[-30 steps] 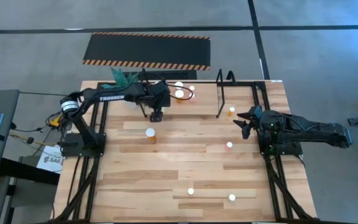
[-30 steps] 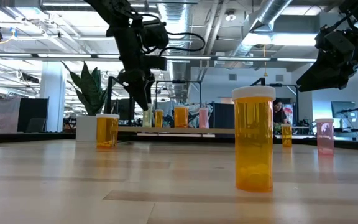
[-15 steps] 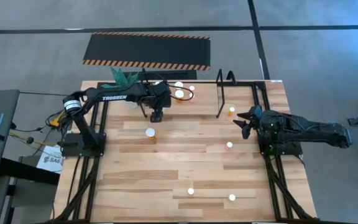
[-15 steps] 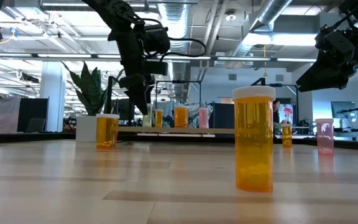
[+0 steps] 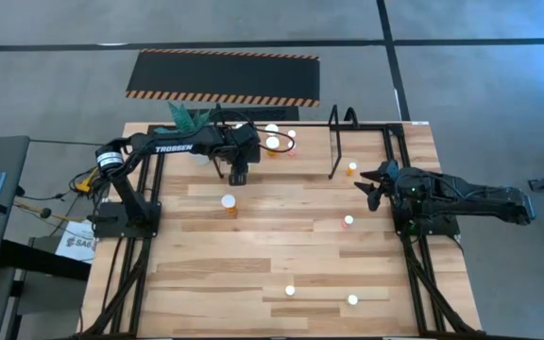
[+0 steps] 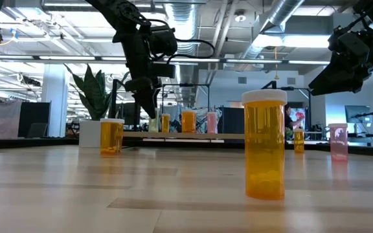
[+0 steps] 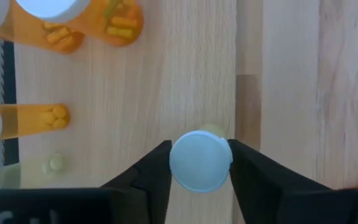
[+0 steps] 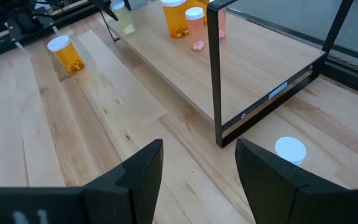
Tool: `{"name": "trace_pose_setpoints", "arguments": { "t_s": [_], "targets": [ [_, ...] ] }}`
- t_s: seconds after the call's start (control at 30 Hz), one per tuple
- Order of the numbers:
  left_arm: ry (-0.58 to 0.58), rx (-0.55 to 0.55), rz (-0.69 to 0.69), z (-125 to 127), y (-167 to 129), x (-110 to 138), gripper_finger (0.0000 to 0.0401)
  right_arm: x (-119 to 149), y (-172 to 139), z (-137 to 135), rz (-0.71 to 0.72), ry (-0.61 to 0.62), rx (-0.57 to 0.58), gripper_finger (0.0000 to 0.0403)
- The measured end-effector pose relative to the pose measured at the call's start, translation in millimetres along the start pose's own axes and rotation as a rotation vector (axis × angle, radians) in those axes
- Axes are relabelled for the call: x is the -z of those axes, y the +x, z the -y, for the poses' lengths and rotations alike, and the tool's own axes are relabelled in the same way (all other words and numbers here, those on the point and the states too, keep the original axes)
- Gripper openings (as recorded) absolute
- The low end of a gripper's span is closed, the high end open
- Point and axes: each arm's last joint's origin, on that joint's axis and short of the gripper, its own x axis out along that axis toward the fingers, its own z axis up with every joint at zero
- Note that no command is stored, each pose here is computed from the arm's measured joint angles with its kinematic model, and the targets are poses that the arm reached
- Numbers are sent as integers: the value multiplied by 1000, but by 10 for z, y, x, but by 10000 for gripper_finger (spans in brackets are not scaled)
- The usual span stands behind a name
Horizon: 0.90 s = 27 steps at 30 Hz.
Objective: Pick and place medicine bottles onto shelf by color
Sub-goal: Put the left yellow pill bottle on the shelf aligned with the other yellow pill bottle
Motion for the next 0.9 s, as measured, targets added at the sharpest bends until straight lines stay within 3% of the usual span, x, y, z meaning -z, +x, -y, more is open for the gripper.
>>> {"name": "trace_pose_setpoints", "arguments": {
  "t_s": [0.23, 0.47, 0.9],
  "targets": [
    [-1, 0, 0, 0, -1, 0, 108, 0, 0, 0, 0, 0, 0, 225],
    [-41, -7, -28, -85, 1, 68, 114, 0, 0, 0, 0, 0, 0, 225],
    [-358, -41, -31, -377, 17, 232, 116, 0, 0, 0, 0, 0, 0, 225]
  ]
}}
